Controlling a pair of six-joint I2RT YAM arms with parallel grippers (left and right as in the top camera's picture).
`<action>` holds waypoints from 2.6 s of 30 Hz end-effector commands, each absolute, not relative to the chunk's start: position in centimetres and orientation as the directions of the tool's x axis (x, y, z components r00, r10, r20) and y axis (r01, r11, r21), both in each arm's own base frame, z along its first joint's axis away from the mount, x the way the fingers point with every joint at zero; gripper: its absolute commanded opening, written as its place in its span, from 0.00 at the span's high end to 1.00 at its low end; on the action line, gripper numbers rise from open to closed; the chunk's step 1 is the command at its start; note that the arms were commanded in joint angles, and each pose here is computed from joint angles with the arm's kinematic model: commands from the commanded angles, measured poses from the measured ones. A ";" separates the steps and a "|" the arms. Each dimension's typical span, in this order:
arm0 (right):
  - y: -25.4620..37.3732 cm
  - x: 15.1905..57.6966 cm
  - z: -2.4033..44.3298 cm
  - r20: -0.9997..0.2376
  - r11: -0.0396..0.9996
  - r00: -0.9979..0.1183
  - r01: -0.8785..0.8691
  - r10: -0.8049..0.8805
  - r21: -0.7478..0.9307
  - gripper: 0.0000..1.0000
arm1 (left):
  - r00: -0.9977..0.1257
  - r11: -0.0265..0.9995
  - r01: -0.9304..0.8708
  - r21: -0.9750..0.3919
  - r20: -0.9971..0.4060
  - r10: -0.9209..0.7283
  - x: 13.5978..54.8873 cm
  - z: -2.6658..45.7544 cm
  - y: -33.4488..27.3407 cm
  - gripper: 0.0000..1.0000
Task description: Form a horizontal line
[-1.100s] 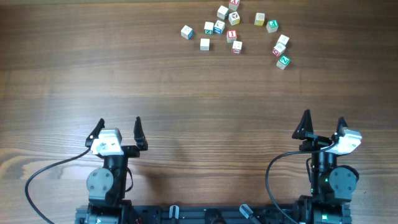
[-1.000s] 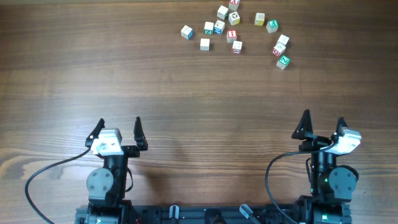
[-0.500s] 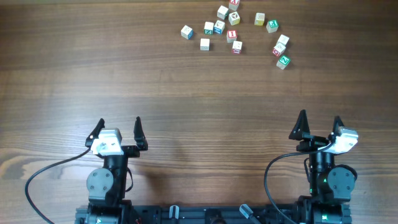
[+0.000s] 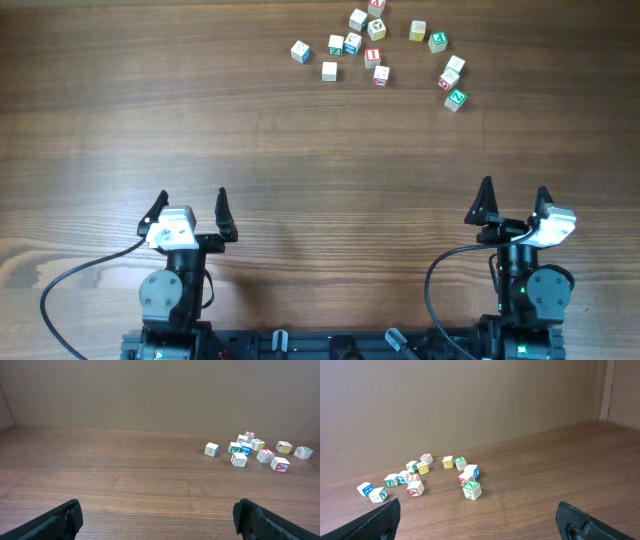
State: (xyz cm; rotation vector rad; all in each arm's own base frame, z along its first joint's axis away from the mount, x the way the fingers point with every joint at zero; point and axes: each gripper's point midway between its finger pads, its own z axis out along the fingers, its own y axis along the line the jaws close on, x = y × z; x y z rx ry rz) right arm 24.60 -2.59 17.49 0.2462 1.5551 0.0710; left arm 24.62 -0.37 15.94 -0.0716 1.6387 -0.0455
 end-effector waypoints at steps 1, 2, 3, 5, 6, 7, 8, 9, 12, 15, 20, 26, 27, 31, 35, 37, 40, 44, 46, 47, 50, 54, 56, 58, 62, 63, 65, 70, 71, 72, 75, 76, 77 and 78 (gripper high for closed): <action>-2.3 24.6 17.6 -0.983 0.979 0.022 0.092 0.183 0.184 0.00 | -0.065 0.998 -0.010 -0.063 -0.996 -0.063 24.6 15.9 -0.5 0.00; -2.3 24.6 17.6 -0.983 0.979 0.022 0.092 0.183 0.185 0.00 | -0.066 0.998 -0.010 -0.063 -0.996 -0.063 24.6 15.9 -0.5 0.00; -2.3 24.6 17.6 -0.983 0.979 0.022 0.092 0.183 0.185 0.00 | -0.065 0.998 -0.010 -0.063 -0.996 -0.063 24.6 15.9 -0.5 0.00; -2.3 24.6 17.6 -0.983 0.979 0.022 0.092 0.183 0.184 0.00 | -0.065 0.998 -0.010 -0.063 -0.996 -0.063 24.6 15.9 -0.5 0.00; -2.3 24.6 17.6 -0.983 0.979 0.022 0.092 0.183 0.185 0.00 | -0.065 0.998 -0.010 -0.063 -0.996 -0.063 24.6 15.9 -0.5 0.00; -2.3 24.6 17.6 -0.983 0.979 0.022 0.092 0.183 0.184 0.00 | -0.065 0.998 -0.010 -0.063 -0.996 -0.063 24.6 15.9 -0.5 0.00; -2.3 24.6 17.6 -0.983 0.979 0.022 0.092 0.183 0.184 0.00 | -0.065 0.998 -0.010 -0.063 -0.996 -0.063 24.6 15.9 -0.5 0.00; -2.3 24.6 17.6 -0.983 0.979 0.022 0.092 0.183 0.185 0.00 | -0.065 0.998 -0.010 -0.063 -0.996 -0.063 24.6 15.9 -0.5 0.00; -2.3 24.6 17.6 -0.983 0.979 0.022 0.092 0.183 0.185 0.00 | -0.066 0.998 -0.010 -0.063 -0.996 -0.064 24.6 15.9 -0.5 0.00; -2.3 24.6 17.6 -0.983 0.979 0.022 0.092 0.183 0.185 0.00 | -0.065 0.998 -0.010 -0.063 -0.996 -0.063 24.6 15.9 -0.5 0.00; -2.3 24.6 17.6 -0.983 0.979 0.022 0.092 0.183 0.185 0.00 | -0.066 0.997 0.008 -0.079 -0.995 -0.078 24.6 15.9 -0.8 0.00; -2.3 24.6 17.6 -0.983 0.979 0.022 0.092 0.183 0.185 0.00 | -0.058 0.992 0.097 -0.085 -0.995 -0.080 24.5 16.6 -2.3 0.00; -2.3 24.6 17.6 -0.983 0.979 0.022 0.092 0.183 0.184 0.00 | -0.056 0.990 0.109 -0.085 -0.995 -0.080 24.4 16.8 -2.5 0.00; -2.3 24.6 17.6 -0.983 0.979 0.022 0.092 0.183 0.185 0.00 | -0.061 0.982 0.120 -0.145 -0.989 -0.138 23.8 18.6 -2.7 0.00; -2.3 24.6 17.6 -0.983 0.979 0.022 0.092 0.183 0.185 0.00 | -0.078 0.968 0.124 -0.216 -0.975 -0.208 22.8 21.0 -2.8 0.00; -2.3 24.6 17.6 -0.983 0.979 0.022 0.092 0.183 0.185 0.00 | -0.090 0.960 0.132 -0.246 -0.968 -0.236 22.3 21.9 -3.0 0.00; -2.3 24.6 17.6 -0.983 0.979 0.022 0.092 0.183 0.185 0.00 | -0.087 0.946 0.210 -0.247 -0.968 -0.234 21.7 23.1 -4.2 0.00; -2.3 24.6 17.6 -0.983 0.979 0.022 0.092 0.183 0.185 0.00 | -0.097 0.938 0.242 -0.249 -0.968 -0.232 21.5 23.1 -4.8 0.00; -2.3 24.6 17.6 -0.983 0.979 0.022 0.092 0.183 0.185 0.00 | -0.096 0.938 0.243 -0.248 -0.968 -0.232 21.5 23.2 -4.8 0.00; -2.3 24.6 17.6 -0.983 0.979 0.022 0.092 0.183 0.185 0.00 | -0.096 0.938 0.243 -0.248 -0.968 -0.231 21.5 23.2 -4.8 0.00; -2.3 24.6 17.6 -0.983 0.979 0.022 0.092 0.183 0.185 0.00 | -0.092 0.926 0.284 -0.246 -0.969 -0.230 21.2 23.7 -5.5 0.00; -2.3 24.6 17.6 -0.983 0.979 0.022 0.092 0.183 0.185 0.00 | -0.098 0.924 0.290 -0.248 -0.969 -0.229 21.1 24.5 -5.6 0.00; -2.3 24.6 17.6 -0.983 0.979 0.022 0.092 0.183 0.184 0.00 | -0.122 0.925 0.284 -0.253 -0.966 -0.227 21.3 25.1 -5.6 0.00; -2.3 24.6 17.6 -0.983 0.979 0.022 0.092 0.183 0.184 0.01 | -0.157 0.926 0.275 -0.260 -0.962 -0.224 21.8 26.1 -5.7 0.00; -2.3 24.6 17.6 -0.983 0.979 0.022 0.092 0.183 0.185 0.00 | -0.229 0.927 0.255 -0.275 -0.949 -0.218 23.4 28.6 -5.8 0.00; -2.3 24.6 17.6 -0.983 0.979 0.022 0.092 0.183 0.184 0.00 | -0.253 0.927 0.248 -0.280 -0.943 -0.217 24.1 29.6 -5.8 0.00; -2.3 24.6 17.6 -0.983 0.979 0.022 0.092 0.183 0.184 0.00 | -0.290 0.927 0.240 -0.287 -0.933 -0.214 24.9 30.3 -5.9 0.00; -2.3 24.6 17.6 -0.983 0.979 0.022 0.092 0.183 0.184 0.00 | -0.438 0.926 0.207 -0.315 -0.876 -0.201 27.0 30.5 -6.4 0.00; -2.3 24.6 17.6 -0.983 0.979 0.022 0.092 0.183 0.185 0.00 | -0.463 0.925 0.202 -0.321 -0.864 -0.199 27.4 30.3 -6.5 0.00; -2.3 24.6 17.6 -0.983 0.979 0.022 0.092 0.183 0.184 0.00 | -0.482 0.925 0.198 -0.325 -0.854 -0.197 27.8 30.1 -6.6 0.00; -2.3 24.6 17.6 -0.983 0.979 0.022 0.092 0.183 0.185 0.00 | -0.510 0.927 0.188 -0.325 -0.839 -0.191 28.6 29.4 -6.6 0.00; -2.3 24.6 17.6 -0.983 0.979 0.022 0.092 0.183 0.184 0.00 | -0.516 0.930 0.184 -0.318 -0.837 -0.185 28.8 29.1 -6.6 0.00; -2.3 24.6 17.6 -0.983 0.979 0.022 0.092 0.183 0.185 0.00 | -0.521 0.931 0.180 -0.319 -0.834 -0.184 29.0 28.9 -6.6 0.00; -2.3 24.6 17.6 -0.983 0.979 0.022 0.092 0.183 0.184 0.00 | -0.527 0.930 0.181 -0.321 -0.830 -0.184 29.1 28.7 -6.6 0.00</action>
